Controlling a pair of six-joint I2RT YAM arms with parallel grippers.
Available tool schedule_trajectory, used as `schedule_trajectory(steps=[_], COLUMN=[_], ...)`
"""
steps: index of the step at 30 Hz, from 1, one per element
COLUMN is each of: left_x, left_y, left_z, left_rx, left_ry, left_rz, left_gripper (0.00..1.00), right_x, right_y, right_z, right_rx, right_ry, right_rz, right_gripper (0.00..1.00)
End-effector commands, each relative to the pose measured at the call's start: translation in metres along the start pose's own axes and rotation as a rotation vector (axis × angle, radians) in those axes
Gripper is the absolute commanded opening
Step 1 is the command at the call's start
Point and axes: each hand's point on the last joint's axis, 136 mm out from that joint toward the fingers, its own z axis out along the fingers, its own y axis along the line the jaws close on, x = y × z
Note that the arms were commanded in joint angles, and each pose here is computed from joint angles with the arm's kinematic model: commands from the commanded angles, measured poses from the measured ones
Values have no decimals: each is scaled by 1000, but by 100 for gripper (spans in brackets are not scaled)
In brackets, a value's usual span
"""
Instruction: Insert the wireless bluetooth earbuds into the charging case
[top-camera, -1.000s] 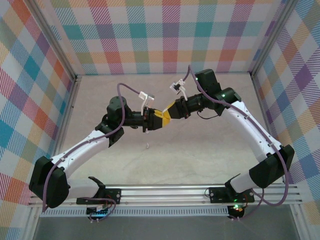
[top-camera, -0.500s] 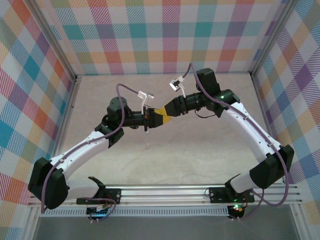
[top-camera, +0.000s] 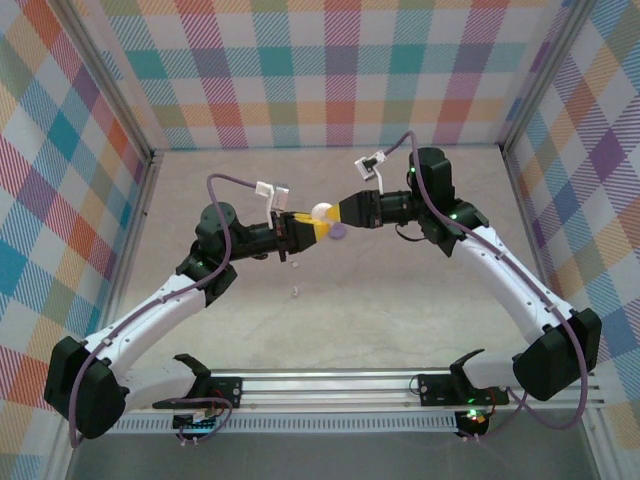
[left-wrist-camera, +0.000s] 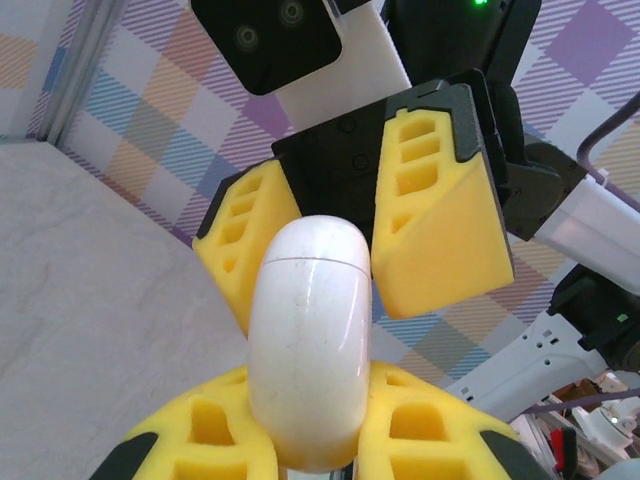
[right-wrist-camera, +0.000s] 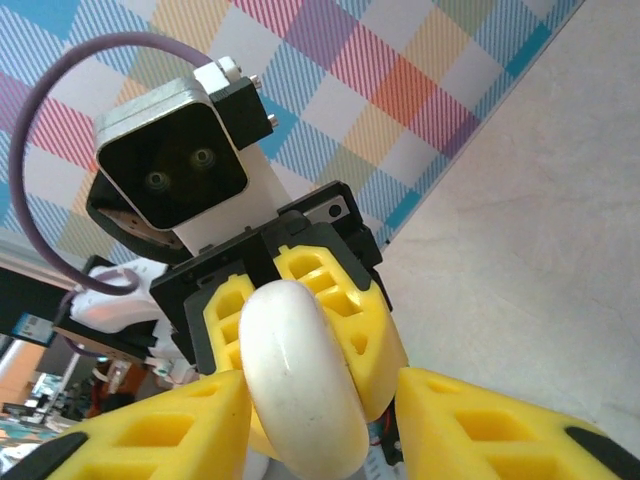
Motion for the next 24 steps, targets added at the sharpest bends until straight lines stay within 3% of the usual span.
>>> schedule_trajectory(steps=[1,5,8,10,11,12,14,18,24], left_x=[-11,-8,-1,3,4,6,7,7,0], left_y=[-8,-9,-6,-5,-4,-3,-3,-3,-14], left_z=[-5,-4,-4,-7,-8,-10,-13,-23,-31], left_rx=[20,34,14,-6,-20,-33,-58,-64,-1], left_ry=[-47,-27,10,30,37,45,65,92,120], left_rz=[28,26,24,32,37,40,54,64,86], left_gripper=[0,0,3,17,34,45,57,61,59], right_x=[-2,-3,-1,3,6,8,13,18,21], right_y=[13,15,18,16,15,15,15,17,16], right_z=[2,2,1,0,0,0,-2,-8,-16], right_rx=[-63,-77,-80,-61,-52,-50,-37,15,98], right_ry=[3,-2,8,27,44,56,86,141,226], right_rz=[-28,-53,-95,-114,-123,-134,-159,-236,-380], right_gripper=[34,11,2,0,0,0,0,0,0])
